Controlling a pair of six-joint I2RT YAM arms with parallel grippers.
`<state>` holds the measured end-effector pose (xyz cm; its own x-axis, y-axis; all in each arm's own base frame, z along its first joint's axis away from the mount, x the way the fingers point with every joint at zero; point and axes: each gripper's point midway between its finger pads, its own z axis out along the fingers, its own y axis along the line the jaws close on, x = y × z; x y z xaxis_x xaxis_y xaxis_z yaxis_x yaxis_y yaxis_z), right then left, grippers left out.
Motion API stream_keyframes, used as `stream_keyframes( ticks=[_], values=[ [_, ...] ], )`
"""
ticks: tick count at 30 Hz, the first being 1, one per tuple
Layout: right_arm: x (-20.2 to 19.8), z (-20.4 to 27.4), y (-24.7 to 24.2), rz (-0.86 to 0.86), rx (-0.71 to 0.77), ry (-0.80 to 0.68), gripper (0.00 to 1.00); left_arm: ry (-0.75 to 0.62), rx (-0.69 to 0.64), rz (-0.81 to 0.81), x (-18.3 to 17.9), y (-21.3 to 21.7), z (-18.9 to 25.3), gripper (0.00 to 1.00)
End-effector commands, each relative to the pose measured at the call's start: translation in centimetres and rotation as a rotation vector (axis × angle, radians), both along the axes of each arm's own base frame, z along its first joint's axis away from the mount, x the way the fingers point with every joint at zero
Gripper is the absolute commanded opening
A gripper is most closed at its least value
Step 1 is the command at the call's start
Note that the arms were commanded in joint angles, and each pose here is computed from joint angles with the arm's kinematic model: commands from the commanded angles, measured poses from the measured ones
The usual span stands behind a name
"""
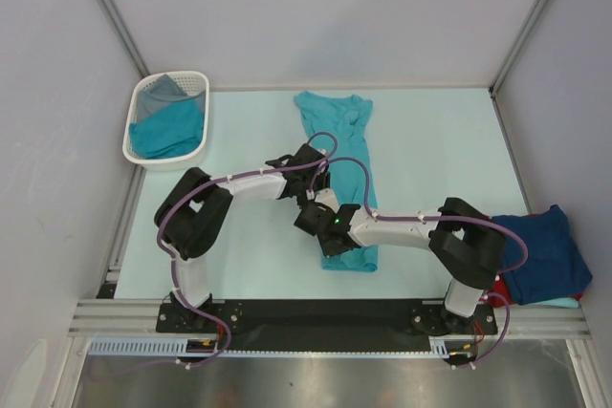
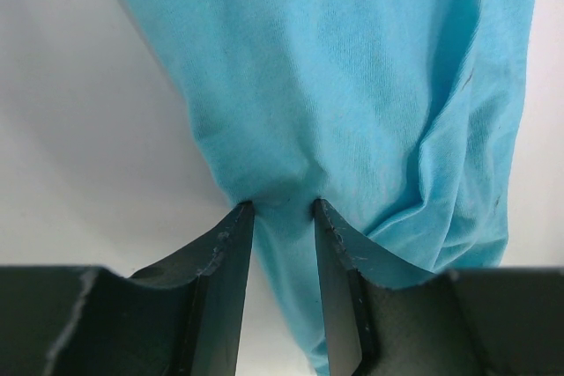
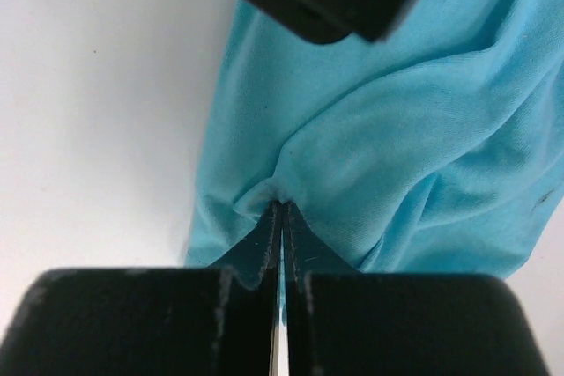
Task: Fold and stack the t-shirts
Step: Grab the bottom of the folded rectangular tshirt with both arms
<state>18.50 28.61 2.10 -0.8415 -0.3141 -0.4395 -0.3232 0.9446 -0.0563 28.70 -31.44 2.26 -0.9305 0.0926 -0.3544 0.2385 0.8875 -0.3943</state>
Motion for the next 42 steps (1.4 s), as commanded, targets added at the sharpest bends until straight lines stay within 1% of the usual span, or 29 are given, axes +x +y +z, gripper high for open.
stream_keyframes(
  ticks=[1,7,12,18,28,32,42],
  values=[
    [1.2,1.1,0.6,-0.030,0.051,-0.044,0.00,0.008,0.026,-0.025,-0.6,-0.4,-0.6,0.40],
    [1.1,2.4,-0.1,-0.044,0.038,-0.066,0.00,0.010,0.029,-0.028,-0.7,-0.4,-0.6,0.40],
    [0.9,5.8,-0.8,-0.059,0.068,-0.113,0.00,0.008,0.029,-0.025,-0.7,-0.3,-0.6,0.40],
    [0.3,7.8,-3.0,-0.094,0.051,-0.131,0.00,0.013,0.024,-0.027,-0.7,-0.5,-0.6,0.40],
    [-1.8,7.6,-6.6,-0.154,-0.013,-0.086,0.00,0.025,0.025,-0.028,-0.8,-0.5,-0.9,0.40],
    [-3.1,6.8,-7.6,-0.169,-0.029,-0.040,0.00,0.027,0.025,-0.028,-0.8,-0.6,-1.0,0.40],
    [-6.3,4.5,-7.5,-0.152,-0.059,0.080,0.00,0.030,0.027,-0.036,-0.7,-0.8,-1.0,0.40]
  ],
)
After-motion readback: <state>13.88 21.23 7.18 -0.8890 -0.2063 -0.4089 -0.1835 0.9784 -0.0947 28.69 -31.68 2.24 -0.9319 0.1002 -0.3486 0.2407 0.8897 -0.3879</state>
